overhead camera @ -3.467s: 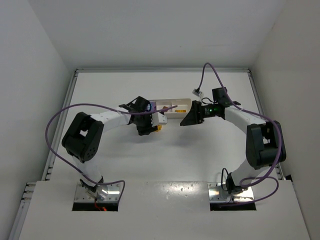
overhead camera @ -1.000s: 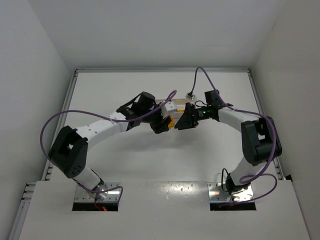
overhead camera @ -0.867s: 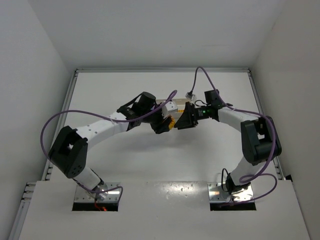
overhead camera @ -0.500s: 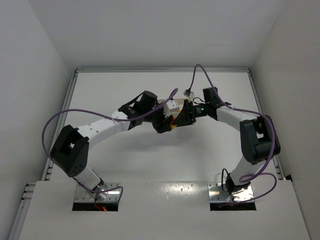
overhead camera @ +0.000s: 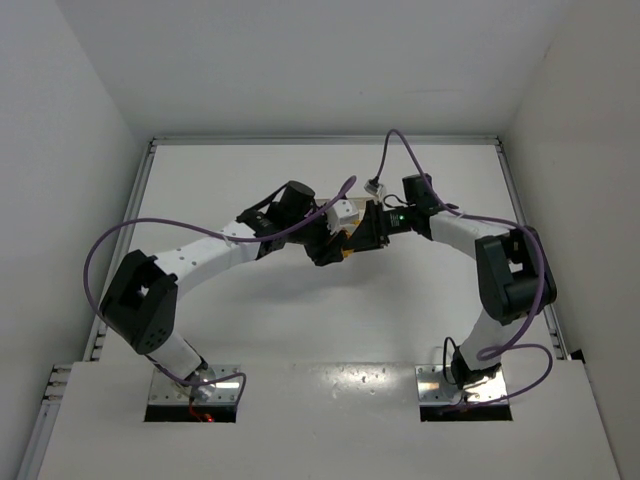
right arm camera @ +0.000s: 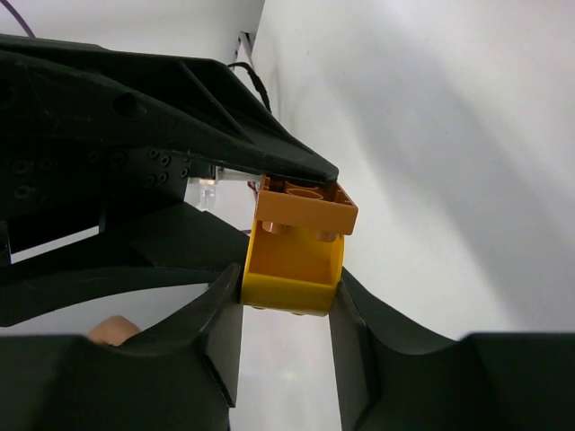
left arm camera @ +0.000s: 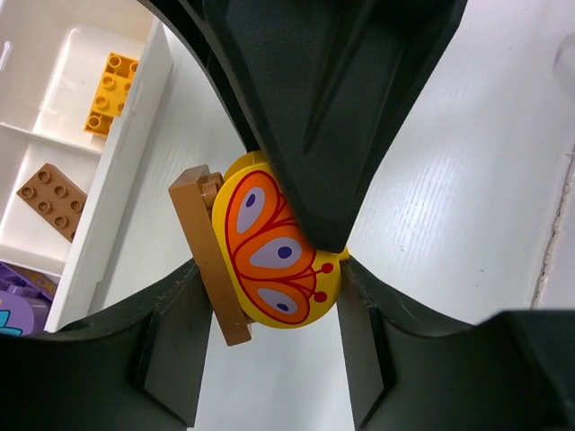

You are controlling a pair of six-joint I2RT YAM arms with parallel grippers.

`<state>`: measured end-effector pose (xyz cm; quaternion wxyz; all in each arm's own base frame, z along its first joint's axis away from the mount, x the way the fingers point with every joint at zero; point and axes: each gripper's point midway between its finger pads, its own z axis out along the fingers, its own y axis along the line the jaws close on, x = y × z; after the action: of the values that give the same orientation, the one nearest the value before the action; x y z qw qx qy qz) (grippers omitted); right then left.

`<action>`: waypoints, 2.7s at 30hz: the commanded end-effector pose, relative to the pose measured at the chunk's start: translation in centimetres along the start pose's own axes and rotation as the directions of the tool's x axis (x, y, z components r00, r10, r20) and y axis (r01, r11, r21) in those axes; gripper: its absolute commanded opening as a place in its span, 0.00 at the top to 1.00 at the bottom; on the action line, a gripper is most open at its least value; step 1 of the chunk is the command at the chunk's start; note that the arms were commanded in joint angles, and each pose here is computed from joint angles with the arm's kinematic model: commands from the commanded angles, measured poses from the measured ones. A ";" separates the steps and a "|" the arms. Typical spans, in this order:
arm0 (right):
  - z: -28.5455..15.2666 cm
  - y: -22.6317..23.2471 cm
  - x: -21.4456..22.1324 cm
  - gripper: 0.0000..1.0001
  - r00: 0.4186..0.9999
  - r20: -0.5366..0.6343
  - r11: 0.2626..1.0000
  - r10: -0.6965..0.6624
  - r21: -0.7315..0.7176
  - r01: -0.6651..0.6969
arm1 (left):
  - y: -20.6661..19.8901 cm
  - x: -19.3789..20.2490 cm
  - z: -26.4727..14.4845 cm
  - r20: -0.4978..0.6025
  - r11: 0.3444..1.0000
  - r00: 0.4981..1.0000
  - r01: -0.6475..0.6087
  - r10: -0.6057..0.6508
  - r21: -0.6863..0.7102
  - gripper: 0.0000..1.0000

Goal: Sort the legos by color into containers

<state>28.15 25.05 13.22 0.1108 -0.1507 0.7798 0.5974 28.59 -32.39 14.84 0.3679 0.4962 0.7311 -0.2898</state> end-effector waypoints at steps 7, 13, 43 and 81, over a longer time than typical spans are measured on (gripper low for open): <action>0.4 2.3 -1.2 0.88 0.995 -0.013 0.992 -0.094 -0.085 0.093 | -1.4 -2.7 0.0 0.067 0.999 0.998 -0.024 0.021 0.032 0.72; 0.2 2.9 -1.2 0.96 0.991 -0.011 0.987 -0.132 -0.095 0.130 | -2.2 -2.3 -0.5 0.066 0.998 0.997 -0.030 0.026 0.060 0.23; -3.0 4.4 4.3 0.96 0.803 -0.108 0.804 -0.587 0.043 0.593 | -2.5 -2.0 -6.0 0.083 0.777 0.950 0.195 -0.302 0.599 0.22; -0.1 5.3 4.4 0.96 0.794 -0.184 0.813 -0.579 -0.070 0.577 | -5.4 -1.4 -3.6 0.035 0.756 0.971 0.161 -0.236 0.634 0.90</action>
<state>21.51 24.90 14.54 0.1805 -0.4160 0.7315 0.5092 22.71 -31.42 17.53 0.1718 0.4725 0.6430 -0.5777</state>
